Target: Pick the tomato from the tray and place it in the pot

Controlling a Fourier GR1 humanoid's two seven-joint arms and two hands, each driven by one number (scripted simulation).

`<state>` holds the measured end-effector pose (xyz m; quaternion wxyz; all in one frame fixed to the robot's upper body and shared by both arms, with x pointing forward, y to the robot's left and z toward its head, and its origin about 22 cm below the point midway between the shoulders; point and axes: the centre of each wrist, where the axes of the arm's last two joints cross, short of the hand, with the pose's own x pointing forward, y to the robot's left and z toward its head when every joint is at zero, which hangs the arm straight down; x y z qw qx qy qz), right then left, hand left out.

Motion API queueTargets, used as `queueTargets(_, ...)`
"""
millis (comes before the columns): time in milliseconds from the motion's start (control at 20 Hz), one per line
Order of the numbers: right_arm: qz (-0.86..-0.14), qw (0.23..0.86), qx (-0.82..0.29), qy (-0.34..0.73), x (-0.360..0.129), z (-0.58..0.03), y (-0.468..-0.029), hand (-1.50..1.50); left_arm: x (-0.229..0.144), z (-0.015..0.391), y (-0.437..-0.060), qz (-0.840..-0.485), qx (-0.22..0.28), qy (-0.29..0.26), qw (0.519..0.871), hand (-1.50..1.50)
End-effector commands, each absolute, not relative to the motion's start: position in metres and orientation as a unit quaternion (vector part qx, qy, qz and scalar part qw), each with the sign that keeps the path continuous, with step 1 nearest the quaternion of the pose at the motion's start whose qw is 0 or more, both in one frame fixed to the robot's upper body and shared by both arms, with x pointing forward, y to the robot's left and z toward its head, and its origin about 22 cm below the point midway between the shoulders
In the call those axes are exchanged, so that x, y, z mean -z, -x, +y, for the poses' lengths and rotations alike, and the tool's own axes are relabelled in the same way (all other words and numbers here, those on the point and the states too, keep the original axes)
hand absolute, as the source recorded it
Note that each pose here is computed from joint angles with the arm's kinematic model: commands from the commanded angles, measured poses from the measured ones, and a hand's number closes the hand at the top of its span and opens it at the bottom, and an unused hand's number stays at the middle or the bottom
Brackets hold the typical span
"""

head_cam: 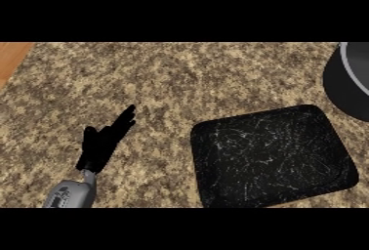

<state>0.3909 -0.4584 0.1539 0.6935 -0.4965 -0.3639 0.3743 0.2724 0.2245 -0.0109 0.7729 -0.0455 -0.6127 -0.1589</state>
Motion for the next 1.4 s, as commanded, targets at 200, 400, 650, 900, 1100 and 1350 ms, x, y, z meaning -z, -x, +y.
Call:
queueTargets(200,-0.309,0.751,-0.382,0.442,-0.148,-0.443,-0.405,-1.5,0.015,0.206,-0.278,-0.606,0.152,0.049,0.779,0.0)
queueTargets(400,-0.472,0.733,-0.268,0.411,-0.139,-0.43,-0.41,-1.5,0.013,0.223,-0.263,-0.6,0.154,0.047,0.784,0.0)
queueTargets(650,-0.603,0.692,-0.102,0.384,-0.169,-0.422,-0.421,-1.5,0.009,0.227,-0.271,-0.607,0.148,0.033,0.78,0.0)
queueTargets(900,-0.638,0.655,0.045,0.402,-0.178,-0.447,-0.408,-1.5,0.031,0.226,-0.256,-0.596,0.144,0.038,0.789,0.0)
queueTargets(1100,-0.666,0.618,0.116,0.401,-0.186,-0.477,-0.389,-1.5,0.005,0.236,-0.273,-0.606,0.146,0.038,0.781,0.0)
queueTargets(1350,-0.688,0.6,0.152,0.379,-0.191,-0.521,-0.353,-1.5,0.028,0.248,-0.257,-0.601,0.145,0.028,0.785,0.0)
